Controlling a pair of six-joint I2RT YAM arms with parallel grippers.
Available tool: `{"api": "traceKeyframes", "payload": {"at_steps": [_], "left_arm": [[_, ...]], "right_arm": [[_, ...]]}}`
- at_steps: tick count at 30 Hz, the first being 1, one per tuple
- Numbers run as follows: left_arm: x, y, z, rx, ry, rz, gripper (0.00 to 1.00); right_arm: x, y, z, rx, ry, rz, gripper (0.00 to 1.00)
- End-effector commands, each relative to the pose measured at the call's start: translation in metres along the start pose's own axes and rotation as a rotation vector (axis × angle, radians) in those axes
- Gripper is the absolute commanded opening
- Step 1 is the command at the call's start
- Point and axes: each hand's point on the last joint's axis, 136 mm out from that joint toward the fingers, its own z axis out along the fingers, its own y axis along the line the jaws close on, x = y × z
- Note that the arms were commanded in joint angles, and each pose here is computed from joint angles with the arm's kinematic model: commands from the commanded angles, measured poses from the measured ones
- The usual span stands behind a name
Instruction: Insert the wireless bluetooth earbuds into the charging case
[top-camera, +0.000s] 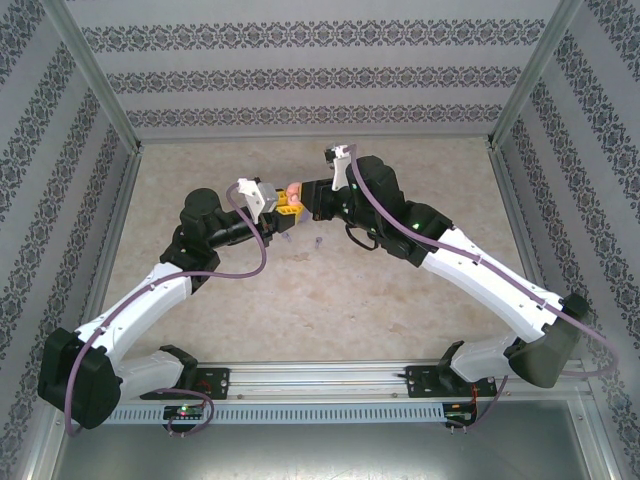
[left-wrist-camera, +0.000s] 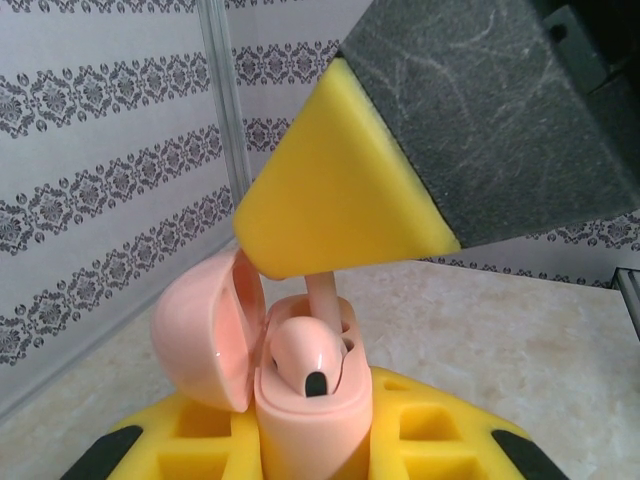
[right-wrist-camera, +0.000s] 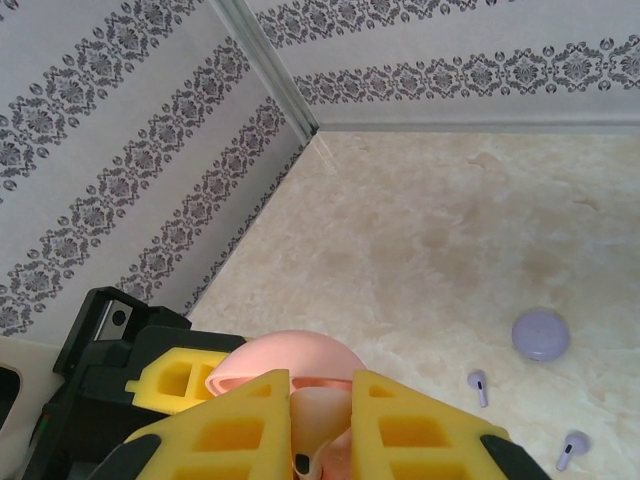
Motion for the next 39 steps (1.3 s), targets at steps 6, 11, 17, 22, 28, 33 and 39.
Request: {"api": "traceKeyframes", "payload": {"at_steps": [6, 11, 17, 22, 28, 33, 39], "left_arm": [[-0.033, -0.003, 0.000, 0.005, -0.074, 0.082, 0.00], [-0.036, -0.001, 0.000, -0.007, -0.080, 0.083, 0.00], [-0.036, -0.001, 0.000, -0.007, -0.081, 0.084, 0.00], [-0.032, -0.001, 0.002, -0.004, -0.071, 0.077, 0.00], [-0.024, -0.001, 0.005, 0.001, -0.056, 0.059, 0.00], [-0.017, -0.005, 0.009, 0.030, -0.043, 0.040, 0.00], [-0.015, -0.016, 0.015, 0.085, -0.023, 0.029, 0.00]], "right_arm": [[0.016, 0.004, 0.005, -0.028, 0.065, -0.049, 0.16], [0.028, 0.006, 0.008, -0.005, 0.103, -0.090, 0.16], [0.031, -0.001, 0.008, 0.027, 0.111, -0.083, 0.22], [0.006, 0.007, -0.009, 0.007, 0.042, -0.049, 0.56], [-0.041, 0.020, -0.052, -0.051, -0.079, -0.004, 0.65], [-0.054, 0.004, -0.049, -0.014, -0.032, 0.045, 0.53], [-0.048, -0.017, -0.009, 0.003, 0.141, 0.116, 0.16]]}}
